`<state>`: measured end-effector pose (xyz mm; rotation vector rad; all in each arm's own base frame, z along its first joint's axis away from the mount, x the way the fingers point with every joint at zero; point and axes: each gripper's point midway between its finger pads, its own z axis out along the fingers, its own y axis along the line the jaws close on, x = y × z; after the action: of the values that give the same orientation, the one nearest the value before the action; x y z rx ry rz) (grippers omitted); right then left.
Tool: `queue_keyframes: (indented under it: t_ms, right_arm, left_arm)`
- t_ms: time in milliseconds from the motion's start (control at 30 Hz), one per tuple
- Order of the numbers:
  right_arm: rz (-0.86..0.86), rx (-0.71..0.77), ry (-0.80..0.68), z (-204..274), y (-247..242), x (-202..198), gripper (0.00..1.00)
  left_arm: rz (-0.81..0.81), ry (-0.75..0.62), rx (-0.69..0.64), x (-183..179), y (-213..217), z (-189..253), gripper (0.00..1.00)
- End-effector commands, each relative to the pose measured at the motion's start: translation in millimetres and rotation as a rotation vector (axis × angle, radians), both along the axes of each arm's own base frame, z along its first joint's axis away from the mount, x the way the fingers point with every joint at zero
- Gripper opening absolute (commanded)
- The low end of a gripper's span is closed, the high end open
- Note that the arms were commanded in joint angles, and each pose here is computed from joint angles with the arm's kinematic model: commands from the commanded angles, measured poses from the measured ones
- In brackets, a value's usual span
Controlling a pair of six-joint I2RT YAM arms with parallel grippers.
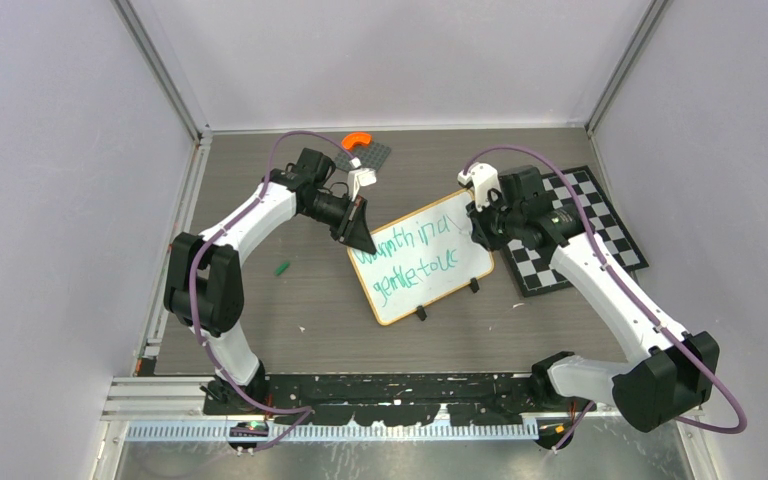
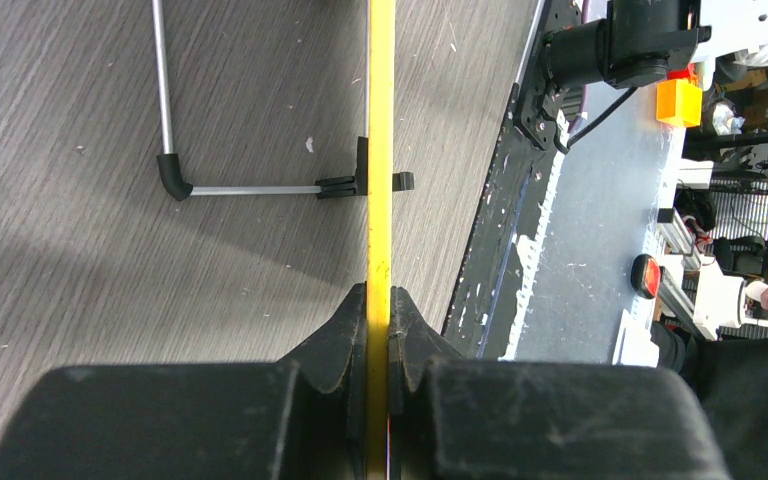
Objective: Write a sentence on the whiteboard
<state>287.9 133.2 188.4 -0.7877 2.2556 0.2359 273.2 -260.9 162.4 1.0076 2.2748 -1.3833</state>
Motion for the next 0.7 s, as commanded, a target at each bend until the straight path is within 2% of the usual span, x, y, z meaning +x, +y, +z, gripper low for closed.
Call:
queue_keyframes:
  t_ms: [0, 333, 667]
  right_arm:
    - [-0.021, 0.021, -0.045, 8, 2, 11, 0.00]
    - [0.003, 0.023, 0.014, -8, 6, 6, 0.00]
    - [0.006, -0.036, 0.068, -35, -3, -4, 0.00]
  left_arm:
    - [-0.014, -0.044, -0.016, -4, -1, 15, 0.00]
    - [-0.013, -0.042, -0.012, -5, -1, 14, 0.00]
    - [-0.012, -0.040, -0.009, -4, -1, 12, 0.00]
